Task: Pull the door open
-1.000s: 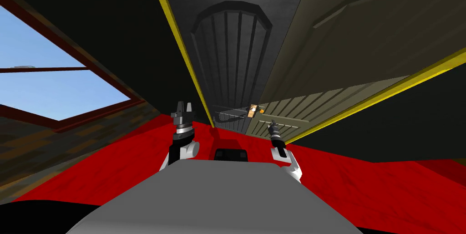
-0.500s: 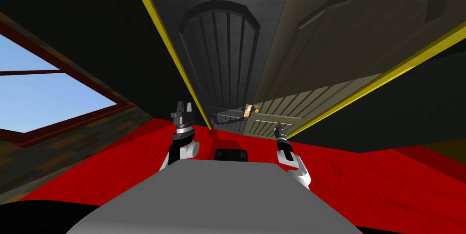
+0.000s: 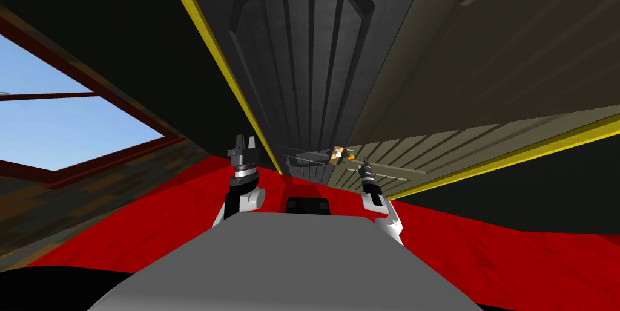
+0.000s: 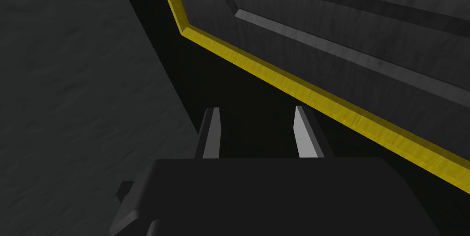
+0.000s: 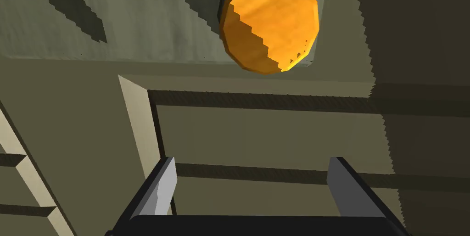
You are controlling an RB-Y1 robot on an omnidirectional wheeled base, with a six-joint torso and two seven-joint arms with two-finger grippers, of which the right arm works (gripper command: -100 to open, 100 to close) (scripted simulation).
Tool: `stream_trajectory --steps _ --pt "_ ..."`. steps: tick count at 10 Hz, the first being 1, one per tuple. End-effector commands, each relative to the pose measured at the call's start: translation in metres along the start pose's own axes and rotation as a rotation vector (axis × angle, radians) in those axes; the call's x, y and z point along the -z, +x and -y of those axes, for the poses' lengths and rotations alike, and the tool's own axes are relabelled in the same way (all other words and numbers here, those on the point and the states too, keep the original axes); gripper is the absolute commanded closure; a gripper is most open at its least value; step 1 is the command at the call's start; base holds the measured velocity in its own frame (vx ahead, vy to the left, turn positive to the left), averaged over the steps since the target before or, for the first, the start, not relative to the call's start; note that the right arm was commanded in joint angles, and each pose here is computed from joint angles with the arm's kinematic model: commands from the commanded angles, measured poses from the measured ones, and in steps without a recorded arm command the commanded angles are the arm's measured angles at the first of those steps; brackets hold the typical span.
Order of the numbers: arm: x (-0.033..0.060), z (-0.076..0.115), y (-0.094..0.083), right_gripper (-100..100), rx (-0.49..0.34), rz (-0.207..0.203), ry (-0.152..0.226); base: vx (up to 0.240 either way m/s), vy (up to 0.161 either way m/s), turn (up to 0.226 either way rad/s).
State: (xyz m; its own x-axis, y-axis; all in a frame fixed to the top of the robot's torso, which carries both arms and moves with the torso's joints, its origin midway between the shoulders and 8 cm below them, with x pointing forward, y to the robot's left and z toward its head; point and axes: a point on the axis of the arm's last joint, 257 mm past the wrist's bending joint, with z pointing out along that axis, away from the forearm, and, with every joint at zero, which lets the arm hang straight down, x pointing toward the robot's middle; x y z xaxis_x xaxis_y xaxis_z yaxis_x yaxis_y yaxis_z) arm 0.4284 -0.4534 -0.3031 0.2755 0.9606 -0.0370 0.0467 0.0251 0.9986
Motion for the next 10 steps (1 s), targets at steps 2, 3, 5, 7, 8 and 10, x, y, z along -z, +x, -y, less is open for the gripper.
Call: stream_trajectory --steps 2,3,5,7,8,10 --pt "-0.0040 -0.005 0.015 -100 -0.011 -0.020 -0.012 0.158 0.084 0.087" --pt "-0.0040 -0.005 0.015 100 -0.011 -0.020 -0.012 -0.010 -0.005 -0.020" --pt "-0.0040 -0.005 0.015 100 -0.011 -0.020 -0.012 -0.030 -0.021 0.005" --pt "-0.0040 -0.005 0.015 100 -0.011 -0.020 -0.012 -0.017 -0.011 -0.009" --pt "-0.0040 -0.005 0.015 100 -0.011 -0.020 -0.012 -0.006 0.000 0.003" --pt "0.0048 0.004 -0.008 -100 0.005 0.012 0.010 -0.159 -0.057 -0.135"
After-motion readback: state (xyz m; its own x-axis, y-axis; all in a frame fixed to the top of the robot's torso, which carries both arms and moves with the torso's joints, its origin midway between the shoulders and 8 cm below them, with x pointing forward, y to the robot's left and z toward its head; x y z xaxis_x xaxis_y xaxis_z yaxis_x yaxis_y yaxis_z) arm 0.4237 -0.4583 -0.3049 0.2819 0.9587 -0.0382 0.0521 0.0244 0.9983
